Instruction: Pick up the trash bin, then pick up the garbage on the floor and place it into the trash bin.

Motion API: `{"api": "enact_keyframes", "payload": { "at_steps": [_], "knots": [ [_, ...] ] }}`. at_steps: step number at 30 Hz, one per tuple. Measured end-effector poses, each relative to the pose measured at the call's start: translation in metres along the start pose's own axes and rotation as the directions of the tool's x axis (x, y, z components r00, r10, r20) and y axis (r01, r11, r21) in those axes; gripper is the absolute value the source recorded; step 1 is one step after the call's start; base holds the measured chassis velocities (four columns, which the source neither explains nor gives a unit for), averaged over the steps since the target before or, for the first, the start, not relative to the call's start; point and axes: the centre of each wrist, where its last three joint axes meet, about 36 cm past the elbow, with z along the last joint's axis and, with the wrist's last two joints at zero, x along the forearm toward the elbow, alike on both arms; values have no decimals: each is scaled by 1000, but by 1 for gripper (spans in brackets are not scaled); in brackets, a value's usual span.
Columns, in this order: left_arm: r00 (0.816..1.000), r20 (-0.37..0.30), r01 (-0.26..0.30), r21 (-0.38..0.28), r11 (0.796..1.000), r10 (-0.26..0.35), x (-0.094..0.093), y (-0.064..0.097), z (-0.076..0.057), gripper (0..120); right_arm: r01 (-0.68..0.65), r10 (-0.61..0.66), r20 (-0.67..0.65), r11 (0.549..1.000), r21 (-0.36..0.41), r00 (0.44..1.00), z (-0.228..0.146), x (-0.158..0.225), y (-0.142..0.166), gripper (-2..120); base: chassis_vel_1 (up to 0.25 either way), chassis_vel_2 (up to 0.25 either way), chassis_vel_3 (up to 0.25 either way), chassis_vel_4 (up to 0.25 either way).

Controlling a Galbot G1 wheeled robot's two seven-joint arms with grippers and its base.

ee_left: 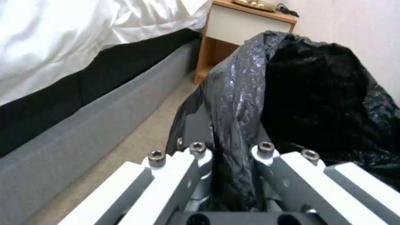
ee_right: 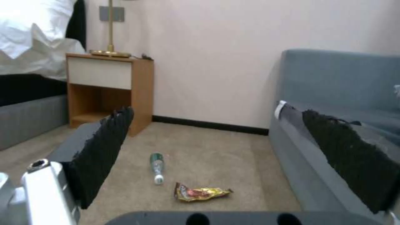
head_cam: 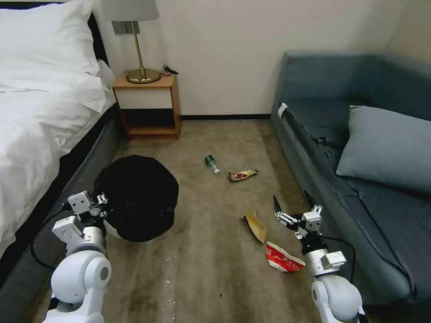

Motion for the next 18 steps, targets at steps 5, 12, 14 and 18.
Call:
{"api": "enact_keyframes", "payload": {
  "at_steps": [5, 12, 14, 18],
  "knots": [
    [1000, 1, 2, 1, 1000, -2, -1, 0, 1, 5, -36, 36, -18, 999, 2, 999, 4, 2, -2, 100, -54, 72, 65, -52],
    [1000, 1, 7, 0, 1000, -7, 1, 4, 1, 5, -33, 46, -88, 990, 137, 995, 17, 6, -24, 100, -6, 7, 6, -7],
    [1000, 2, 7, -1, 1000, -7, 2, 4, 0, 5, 27, 0, -145, 982, 187, 989, 17, 9, -35, 100, 0, 0, 0, 0],
    [1000, 5, 0, -1, 1000, 0, 8, 3, -1, 5, 207, -141, -279, 952, 224, 950, 14, 10, -54, 100, 0, 0, 0, 0]
  ]
}}
